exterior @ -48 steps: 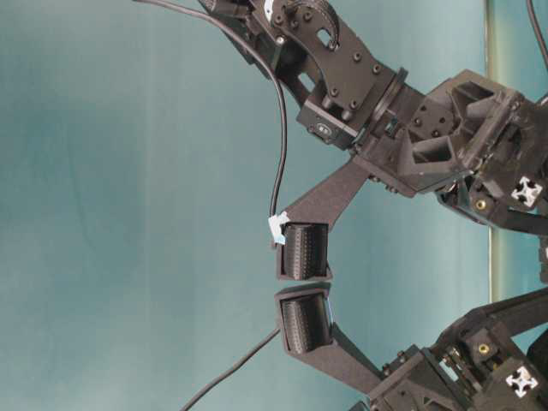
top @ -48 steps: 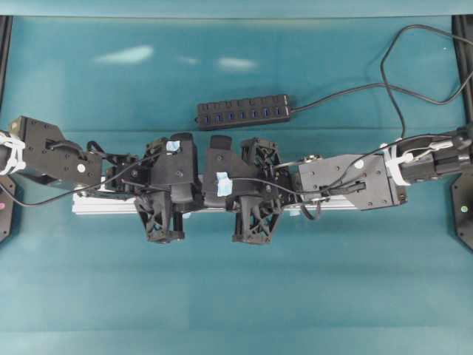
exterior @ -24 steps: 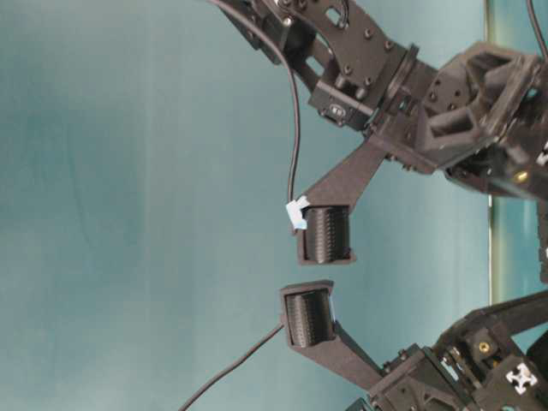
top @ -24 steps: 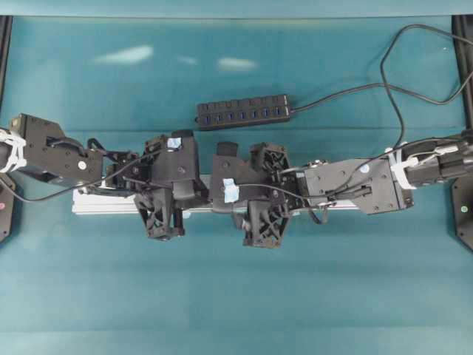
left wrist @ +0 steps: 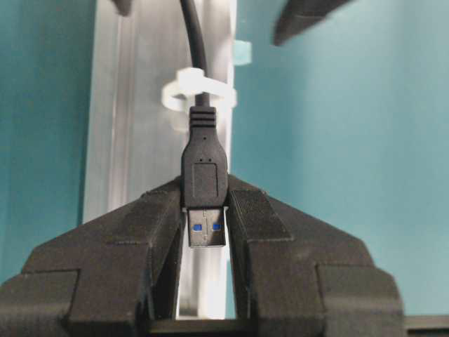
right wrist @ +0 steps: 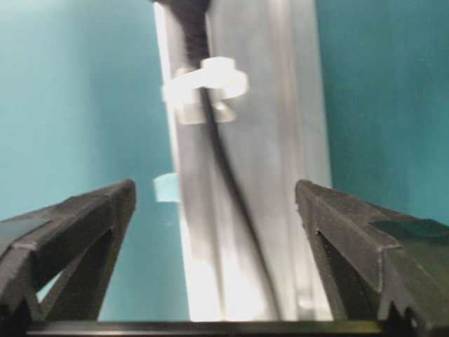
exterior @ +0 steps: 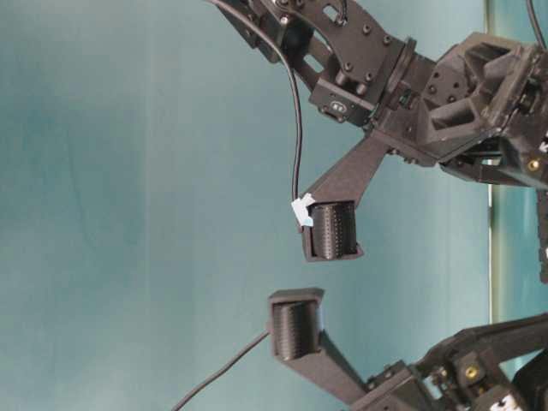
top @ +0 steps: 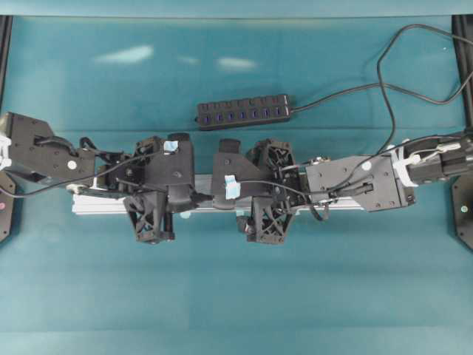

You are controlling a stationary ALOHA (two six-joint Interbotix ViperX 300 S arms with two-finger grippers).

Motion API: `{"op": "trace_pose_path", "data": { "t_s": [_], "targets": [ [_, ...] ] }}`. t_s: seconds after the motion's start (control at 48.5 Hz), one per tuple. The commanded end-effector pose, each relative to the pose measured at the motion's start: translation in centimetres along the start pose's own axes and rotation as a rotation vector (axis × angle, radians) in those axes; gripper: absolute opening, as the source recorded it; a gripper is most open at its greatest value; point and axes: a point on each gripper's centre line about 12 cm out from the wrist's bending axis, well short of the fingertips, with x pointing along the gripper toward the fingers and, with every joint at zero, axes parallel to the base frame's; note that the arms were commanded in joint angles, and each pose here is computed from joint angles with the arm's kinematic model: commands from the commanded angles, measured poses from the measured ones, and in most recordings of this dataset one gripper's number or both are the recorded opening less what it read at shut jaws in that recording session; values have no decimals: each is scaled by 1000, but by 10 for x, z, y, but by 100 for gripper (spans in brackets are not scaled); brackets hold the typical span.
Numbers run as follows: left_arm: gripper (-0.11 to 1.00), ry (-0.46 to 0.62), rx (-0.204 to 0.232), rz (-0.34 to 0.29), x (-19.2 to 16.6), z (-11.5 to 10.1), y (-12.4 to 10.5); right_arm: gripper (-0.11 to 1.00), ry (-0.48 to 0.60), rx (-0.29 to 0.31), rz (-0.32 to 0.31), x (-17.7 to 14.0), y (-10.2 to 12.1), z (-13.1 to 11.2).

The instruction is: Pass the USB cable through three rings with both arms.

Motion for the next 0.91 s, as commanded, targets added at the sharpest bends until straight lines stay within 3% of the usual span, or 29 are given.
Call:
{"op": "trace_pose_path", "data": {
  "t_s": [0.0, 0.433, 0.887],
  "targets": [
    [20, -40, 8, -4, -11, 14, -2, 83, -46, -2, 5, -11, 0, 11],
    [20, -11, 7, 0, -38, 21, -1, 83, -83, 4, 7, -20, -2, 20],
    [20, -11, 6, 1, -54, 35, -1, 82, -249, 10, 38, -35, 4, 69]
  ]
}}
